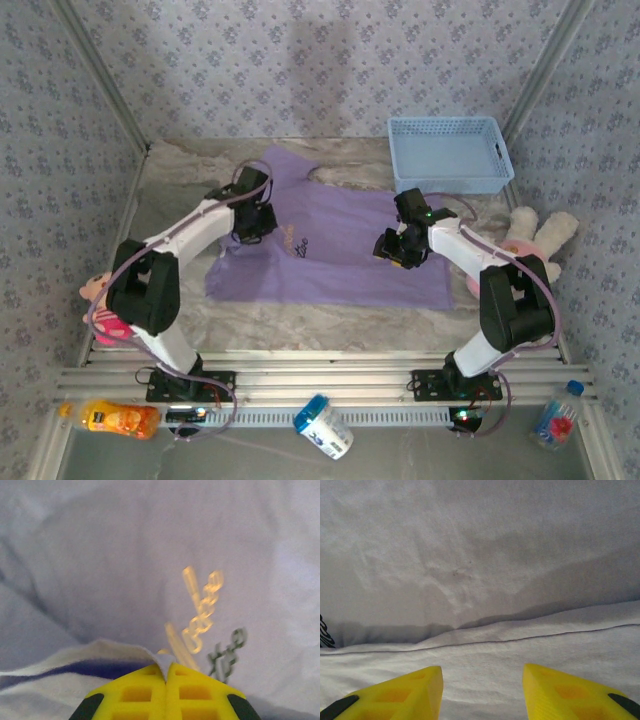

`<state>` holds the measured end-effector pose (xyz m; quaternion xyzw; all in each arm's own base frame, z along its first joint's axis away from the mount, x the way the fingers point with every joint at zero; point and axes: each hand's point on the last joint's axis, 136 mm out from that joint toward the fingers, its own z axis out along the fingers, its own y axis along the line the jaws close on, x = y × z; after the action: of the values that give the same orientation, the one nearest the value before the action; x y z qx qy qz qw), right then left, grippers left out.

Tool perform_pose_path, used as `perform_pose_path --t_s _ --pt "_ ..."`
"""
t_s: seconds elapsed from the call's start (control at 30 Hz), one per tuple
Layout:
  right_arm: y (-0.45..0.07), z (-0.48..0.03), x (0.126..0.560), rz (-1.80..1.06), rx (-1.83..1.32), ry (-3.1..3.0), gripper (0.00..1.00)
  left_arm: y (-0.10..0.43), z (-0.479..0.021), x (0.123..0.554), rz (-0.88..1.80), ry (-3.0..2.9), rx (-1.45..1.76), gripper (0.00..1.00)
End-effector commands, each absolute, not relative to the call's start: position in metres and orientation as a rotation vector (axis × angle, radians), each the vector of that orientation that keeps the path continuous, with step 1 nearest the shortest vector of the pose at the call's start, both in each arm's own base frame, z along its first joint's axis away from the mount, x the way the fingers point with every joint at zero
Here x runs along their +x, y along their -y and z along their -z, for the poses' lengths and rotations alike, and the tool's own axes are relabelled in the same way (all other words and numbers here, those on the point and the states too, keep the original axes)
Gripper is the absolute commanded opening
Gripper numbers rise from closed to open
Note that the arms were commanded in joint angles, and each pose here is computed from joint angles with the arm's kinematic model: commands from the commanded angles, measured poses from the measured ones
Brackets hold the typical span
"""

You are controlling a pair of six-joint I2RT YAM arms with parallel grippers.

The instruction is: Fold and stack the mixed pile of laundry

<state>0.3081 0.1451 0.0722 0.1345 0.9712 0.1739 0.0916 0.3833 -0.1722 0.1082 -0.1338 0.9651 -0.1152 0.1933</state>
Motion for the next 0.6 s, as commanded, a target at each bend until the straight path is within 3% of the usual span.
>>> perform_pose_path --t_s 0.0,0.1,0.2,0.4,0.57 --pt "-0.147 -0.069 0.310 -0.528 0.407 -2.905 0.47 0.182 -0.093 0.404 0.276 -2.803 -0.322 0.16" --pt "-0.150 -0.070 0.313 -0.535 0.398 -2.901 0.47 0.179 -0.084 0.427 0.135 -2.851 -0.308 0.43" --pt "-0.150 -0.071 0.313 -0.525 0.388 -2.898 0.47 0.182 -0.096 0.431 0.118 -2.859 -0.260 0.55" --pt "-0.150 -0.064 0.308 -0.510 0.385 -2.910 0.47 0.168 -0.122 0.398 0.146 -2.825 -0.248 0.55" --pt "-0.139 -0.058 0.303 -0.452 0.419 -2.929 0.45 0.146 -0.100 0.342 0.161 -2.854 -0.387 0.38"
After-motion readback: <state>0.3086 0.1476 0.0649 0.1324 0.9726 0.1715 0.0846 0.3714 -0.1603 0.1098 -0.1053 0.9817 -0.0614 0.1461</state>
